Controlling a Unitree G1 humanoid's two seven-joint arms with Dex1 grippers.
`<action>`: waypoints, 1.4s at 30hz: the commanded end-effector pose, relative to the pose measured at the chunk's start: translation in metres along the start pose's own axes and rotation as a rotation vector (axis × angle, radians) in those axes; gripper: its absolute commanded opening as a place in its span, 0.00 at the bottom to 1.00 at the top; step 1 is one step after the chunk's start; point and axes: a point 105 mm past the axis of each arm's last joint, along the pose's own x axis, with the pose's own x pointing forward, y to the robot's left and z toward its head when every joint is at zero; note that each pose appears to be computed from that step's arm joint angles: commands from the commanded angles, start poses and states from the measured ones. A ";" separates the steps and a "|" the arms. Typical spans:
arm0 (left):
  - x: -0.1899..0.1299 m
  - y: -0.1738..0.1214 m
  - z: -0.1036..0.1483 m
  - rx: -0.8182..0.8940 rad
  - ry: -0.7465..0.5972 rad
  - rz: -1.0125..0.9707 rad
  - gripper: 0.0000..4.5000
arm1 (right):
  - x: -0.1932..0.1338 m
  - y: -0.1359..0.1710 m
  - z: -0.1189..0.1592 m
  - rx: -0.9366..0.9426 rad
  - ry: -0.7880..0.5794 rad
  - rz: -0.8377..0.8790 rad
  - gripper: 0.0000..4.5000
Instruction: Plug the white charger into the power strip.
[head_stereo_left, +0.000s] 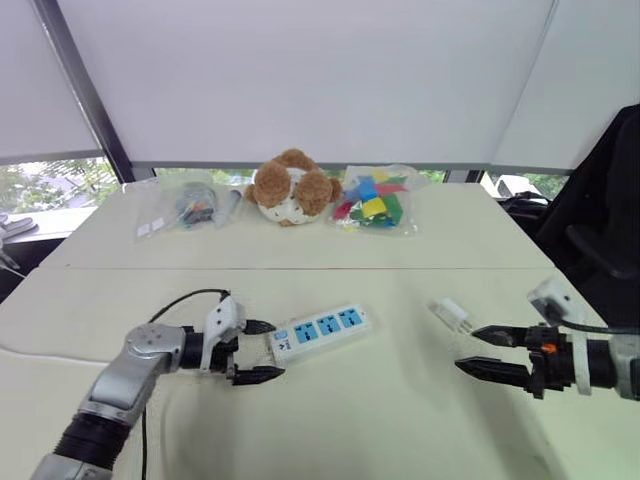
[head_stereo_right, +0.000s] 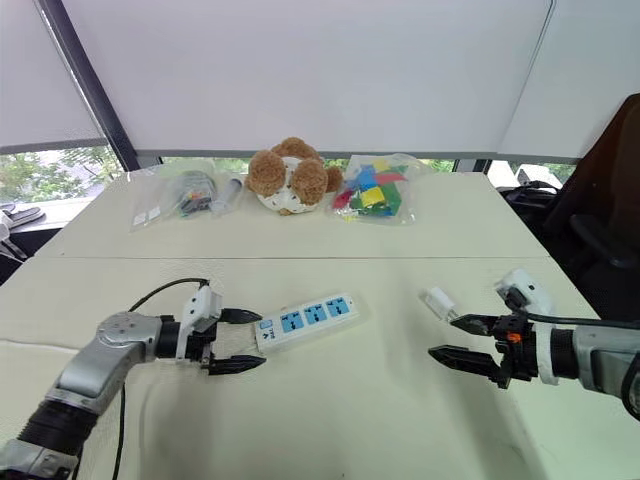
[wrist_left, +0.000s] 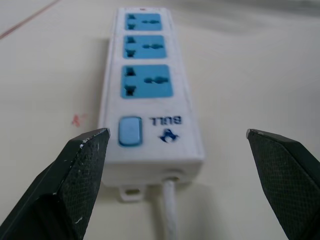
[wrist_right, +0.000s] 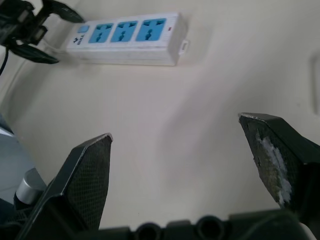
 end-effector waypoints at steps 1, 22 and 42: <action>0.005 0.016 -0.009 0.017 0.001 0.095 1.00 | -0.001 0.009 0.005 -0.027 -0.025 0.005 0.97; 0.029 -0.010 -0.012 0.080 -0.003 -0.203 0.68 | -0.029 -0.035 0.034 -0.010 -0.057 -0.206 1.00; 0.066 -0.037 -0.027 0.168 0.100 -0.397 0.68 | 0.024 -0.129 0.060 -0.023 0.561 -0.216 1.00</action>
